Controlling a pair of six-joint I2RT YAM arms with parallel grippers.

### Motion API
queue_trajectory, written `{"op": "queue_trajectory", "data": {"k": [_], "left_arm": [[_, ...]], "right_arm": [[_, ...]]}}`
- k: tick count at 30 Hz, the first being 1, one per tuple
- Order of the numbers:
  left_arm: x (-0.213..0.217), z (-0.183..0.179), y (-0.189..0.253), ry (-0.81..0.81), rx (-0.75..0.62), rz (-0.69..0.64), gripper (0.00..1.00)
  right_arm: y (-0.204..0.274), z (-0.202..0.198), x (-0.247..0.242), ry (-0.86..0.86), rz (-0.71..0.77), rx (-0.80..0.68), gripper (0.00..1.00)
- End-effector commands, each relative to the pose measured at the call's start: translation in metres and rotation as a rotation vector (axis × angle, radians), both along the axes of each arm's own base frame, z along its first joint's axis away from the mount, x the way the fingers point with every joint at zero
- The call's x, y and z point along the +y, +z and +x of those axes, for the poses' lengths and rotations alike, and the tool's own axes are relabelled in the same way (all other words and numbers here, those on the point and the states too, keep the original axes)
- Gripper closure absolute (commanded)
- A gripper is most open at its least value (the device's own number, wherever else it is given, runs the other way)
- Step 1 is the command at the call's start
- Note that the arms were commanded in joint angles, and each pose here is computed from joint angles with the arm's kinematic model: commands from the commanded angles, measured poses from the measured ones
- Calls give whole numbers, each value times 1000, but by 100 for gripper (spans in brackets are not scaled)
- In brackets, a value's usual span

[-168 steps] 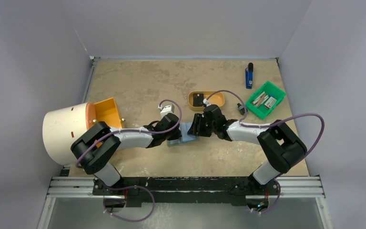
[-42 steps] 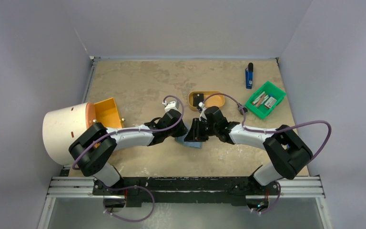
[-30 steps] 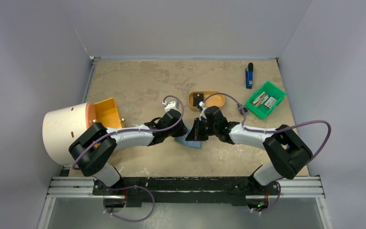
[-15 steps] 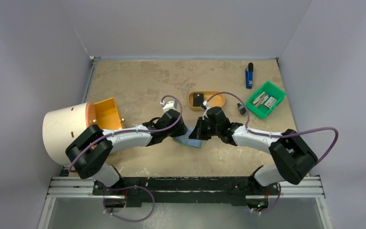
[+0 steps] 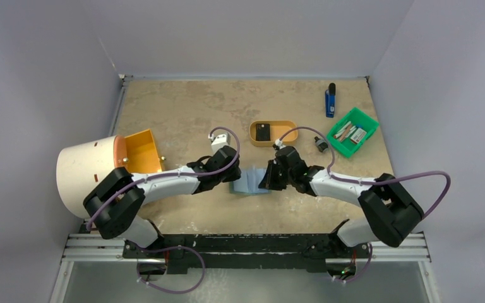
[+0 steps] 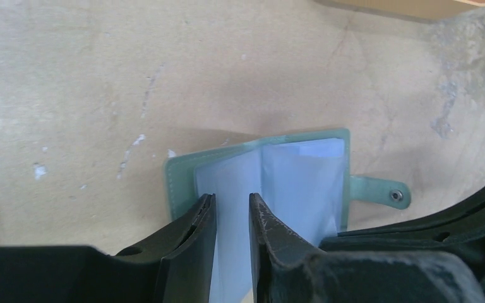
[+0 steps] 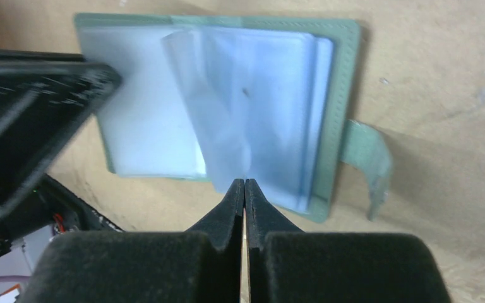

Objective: Put the credit cards into the card holder
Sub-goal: Turn over the card slot in the card holder.

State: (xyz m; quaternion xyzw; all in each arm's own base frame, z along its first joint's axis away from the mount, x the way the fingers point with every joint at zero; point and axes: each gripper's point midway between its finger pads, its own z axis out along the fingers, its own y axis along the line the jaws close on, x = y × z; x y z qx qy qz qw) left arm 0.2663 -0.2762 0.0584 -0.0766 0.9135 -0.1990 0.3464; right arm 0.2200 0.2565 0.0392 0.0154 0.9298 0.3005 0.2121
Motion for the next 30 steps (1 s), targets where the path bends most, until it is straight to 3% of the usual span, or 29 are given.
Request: {"op": "queue_trajectory", "data": {"k": [1, 9, 15, 18, 25, 30], "left_arm": [[14, 11, 27, 64, -88, 12, 76], [3, 15, 49, 37, -119, -39, 77], [-42, 14, 92, -86, -167, -269, 82], [-65, 10, 82, -162, -114, -303, 87], [-64, 9, 31, -162, -38, -226, 97], [-63, 10, 20, -157, -29, -208, 99]], "right_arm": [[-7, -5, -17, -56, -45, 12, 100], [-8, -5, -21, -72, -61, 13, 100], [-9, -5, -24, -72, -72, 11, 100], [-8, -5, -26, -74, -85, 9, 100], [5, -3, -44, -99, -148, -48, 64], [46, -4, -40, -17, -100, -157, 55]]}}
